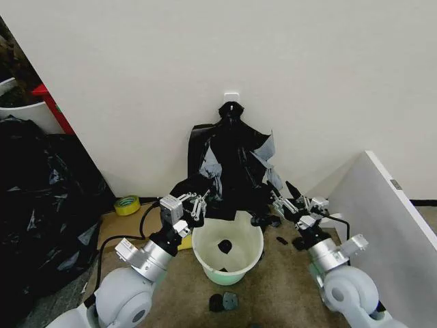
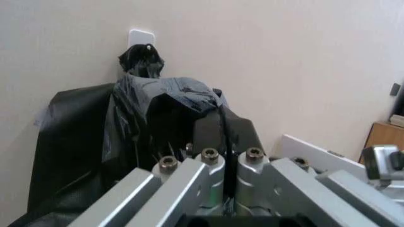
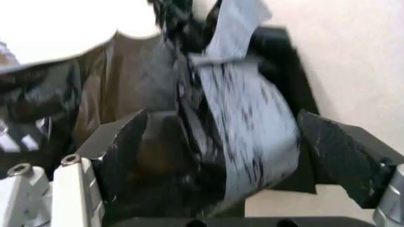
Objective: Place the garbage bag over the trash bin.
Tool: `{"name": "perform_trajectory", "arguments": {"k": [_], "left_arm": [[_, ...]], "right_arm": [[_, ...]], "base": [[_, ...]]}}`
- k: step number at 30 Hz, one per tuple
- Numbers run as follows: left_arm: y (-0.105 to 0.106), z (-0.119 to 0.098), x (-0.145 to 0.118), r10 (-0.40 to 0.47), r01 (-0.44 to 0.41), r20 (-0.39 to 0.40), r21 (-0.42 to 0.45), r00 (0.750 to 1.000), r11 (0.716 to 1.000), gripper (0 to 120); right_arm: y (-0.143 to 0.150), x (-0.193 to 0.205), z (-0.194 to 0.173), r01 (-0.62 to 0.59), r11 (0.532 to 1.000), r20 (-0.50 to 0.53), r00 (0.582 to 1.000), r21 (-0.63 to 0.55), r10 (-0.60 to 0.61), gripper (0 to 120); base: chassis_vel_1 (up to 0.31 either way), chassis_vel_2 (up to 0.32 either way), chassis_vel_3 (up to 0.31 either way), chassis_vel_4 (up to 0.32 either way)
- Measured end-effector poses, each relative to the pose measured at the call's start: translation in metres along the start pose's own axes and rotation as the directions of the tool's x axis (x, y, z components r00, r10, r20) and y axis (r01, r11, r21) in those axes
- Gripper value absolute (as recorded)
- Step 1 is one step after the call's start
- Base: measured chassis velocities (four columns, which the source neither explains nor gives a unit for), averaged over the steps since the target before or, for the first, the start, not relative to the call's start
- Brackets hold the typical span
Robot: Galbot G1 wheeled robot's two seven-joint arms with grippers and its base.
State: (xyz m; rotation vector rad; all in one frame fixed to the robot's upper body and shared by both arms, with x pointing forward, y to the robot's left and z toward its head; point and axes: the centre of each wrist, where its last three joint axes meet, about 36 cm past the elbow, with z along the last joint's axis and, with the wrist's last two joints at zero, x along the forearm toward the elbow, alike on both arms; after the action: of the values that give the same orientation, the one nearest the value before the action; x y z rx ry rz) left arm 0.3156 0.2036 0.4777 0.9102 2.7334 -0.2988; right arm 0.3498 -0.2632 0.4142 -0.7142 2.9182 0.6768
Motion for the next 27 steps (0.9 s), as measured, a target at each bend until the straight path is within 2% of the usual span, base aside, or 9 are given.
{"name": "perform_trajectory", "arguments": {"k": [7, 8, 14, 15, 23, 27], "left_arm": [[0.0, -0.003, -0.001, 0.006, -0.006, 0.006, -0.001, 1.0, 1.0, 0], [0.0, -0.003, -0.001, 0.006, -0.006, 0.006, -0.001, 1.0, 1.0, 0], [-0.001, -0.003, -0.001, 0.008, -0.008, 0.01, 0.001, 1.0, 1.0, 0], [-0.001, -0.003, -0.001, 0.008, -0.008, 0.01, 0.001, 1.0, 1.0, 0], [-0.002, -0.006, -0.002, 0.012, -0.012, 0.017, 0.002, 1.0, 1.0, 0], [-0.004, -0.007, -0.002, 0.014, -0.014, 0.02, 0.004, 1.0, 1.0, 0]], "right_arm": [[-0.009, -0.012, 0.005, 0.012, 1.0, -0.031, 0.999, 0.008, -0.012, 61], [-0.009, -0.012, 0.005, 0.012, 1.0, -0.031, 0.999, 0.008, -0.012, 61], [-0.018, -0.022, 0.008, -0.016, 0.999, -0.044, 0.999, 0.048, 0.018, 35], [-0.018, -0.022, 0.008, -0.016, 0.999, -0.044, 0.999, 0.048, 0.018, 35], [-0.015, -0.025, 0.01, -0.01, 0.998, -0.053, 0.998, 0.06, 0.014, 2], [-0.01, -0.021, 0.009, -0.009, 0.998, -0.047, 0.999, 0.056, 0.012, 0]], "base": [[0.0, 0.0, 0.0, 0.0], [0.0, 0.0, 0.0, 0.0], [0.0, 0.0, 0.0, 0.0], [0.0, 0.0, 0.0, 0.0], [0.0, 0.0, 0.0, 0.0], [0.0, 0.0, 0.0, 0.0]]}}
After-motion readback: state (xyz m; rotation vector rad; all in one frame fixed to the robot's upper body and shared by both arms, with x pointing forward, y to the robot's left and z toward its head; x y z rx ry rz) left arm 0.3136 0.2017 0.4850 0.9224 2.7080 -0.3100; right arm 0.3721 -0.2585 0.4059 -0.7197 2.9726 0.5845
